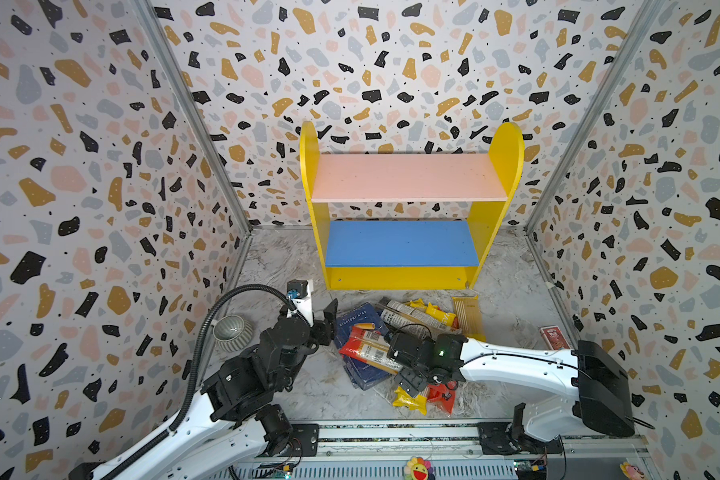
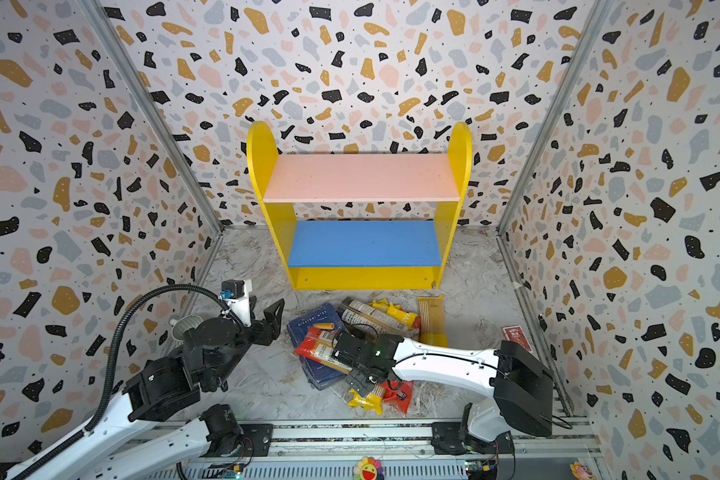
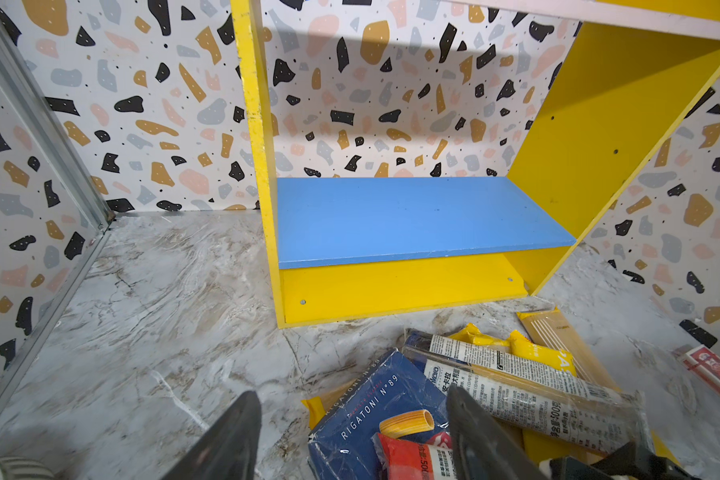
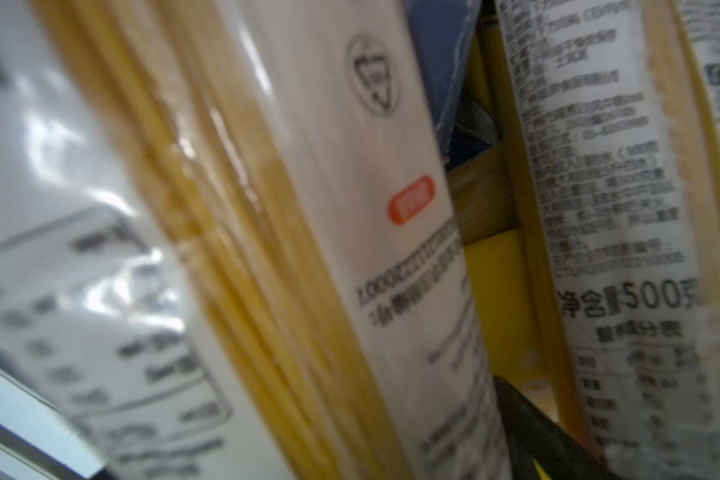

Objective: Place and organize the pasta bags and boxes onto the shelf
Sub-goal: 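Grasp the red-ended spaghetti bag with the right gripper while the left arm advances, then lift the red-ended spaghetti bag with the right gripper toward the blue shelf, then stand the bag upright on the blue shelf and open the right gripper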

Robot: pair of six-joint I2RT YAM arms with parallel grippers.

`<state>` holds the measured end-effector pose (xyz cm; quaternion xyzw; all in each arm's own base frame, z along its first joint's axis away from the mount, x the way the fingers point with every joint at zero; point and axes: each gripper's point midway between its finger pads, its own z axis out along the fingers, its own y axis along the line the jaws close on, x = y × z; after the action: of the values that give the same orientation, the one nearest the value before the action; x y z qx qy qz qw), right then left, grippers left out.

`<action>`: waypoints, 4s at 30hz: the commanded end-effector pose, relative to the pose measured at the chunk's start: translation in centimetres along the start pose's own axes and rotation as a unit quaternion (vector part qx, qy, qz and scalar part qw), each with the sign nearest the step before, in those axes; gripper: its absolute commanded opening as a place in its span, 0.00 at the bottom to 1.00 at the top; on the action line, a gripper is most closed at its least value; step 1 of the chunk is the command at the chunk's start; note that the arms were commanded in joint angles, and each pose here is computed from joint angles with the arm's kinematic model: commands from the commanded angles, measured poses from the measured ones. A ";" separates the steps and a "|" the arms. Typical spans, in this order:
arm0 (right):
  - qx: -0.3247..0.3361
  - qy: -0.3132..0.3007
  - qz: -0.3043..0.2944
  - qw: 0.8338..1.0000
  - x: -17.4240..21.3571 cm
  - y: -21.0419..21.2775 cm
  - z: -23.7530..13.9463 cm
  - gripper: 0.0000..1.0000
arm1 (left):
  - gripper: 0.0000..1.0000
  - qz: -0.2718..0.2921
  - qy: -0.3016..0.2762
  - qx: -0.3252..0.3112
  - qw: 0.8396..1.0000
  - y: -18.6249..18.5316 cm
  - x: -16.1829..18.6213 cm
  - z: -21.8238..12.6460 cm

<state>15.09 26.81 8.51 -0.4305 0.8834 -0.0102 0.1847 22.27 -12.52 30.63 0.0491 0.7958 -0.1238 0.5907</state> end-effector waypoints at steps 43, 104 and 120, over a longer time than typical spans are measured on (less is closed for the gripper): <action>-0.207 -0.245 0.241 0.916 -13.3 -9.1 -12.0 0.26 | 0.89 0.023 -0.009 -0.006 1.000 -0.3 -2.0 -0.2; 0.169 -0.210 0.415 0.869 -13.8 -37.7 -6.2 0.41 | 0.99 0.076 0.001 0.030 0.997 -3.9 -3.1 2.2; 0.138 -0.190 0.421 0.876 -12.5 -35.9 -4.1 0.58 | 1.00 0.072 -0.003 0.030 0.997 -3.6 -3.4 1.7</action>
<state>48.85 13.01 21.93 0.0175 0.9204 0.0076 0.3905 24.25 -16.40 31.56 0.1346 0.8005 -0.0878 0.5774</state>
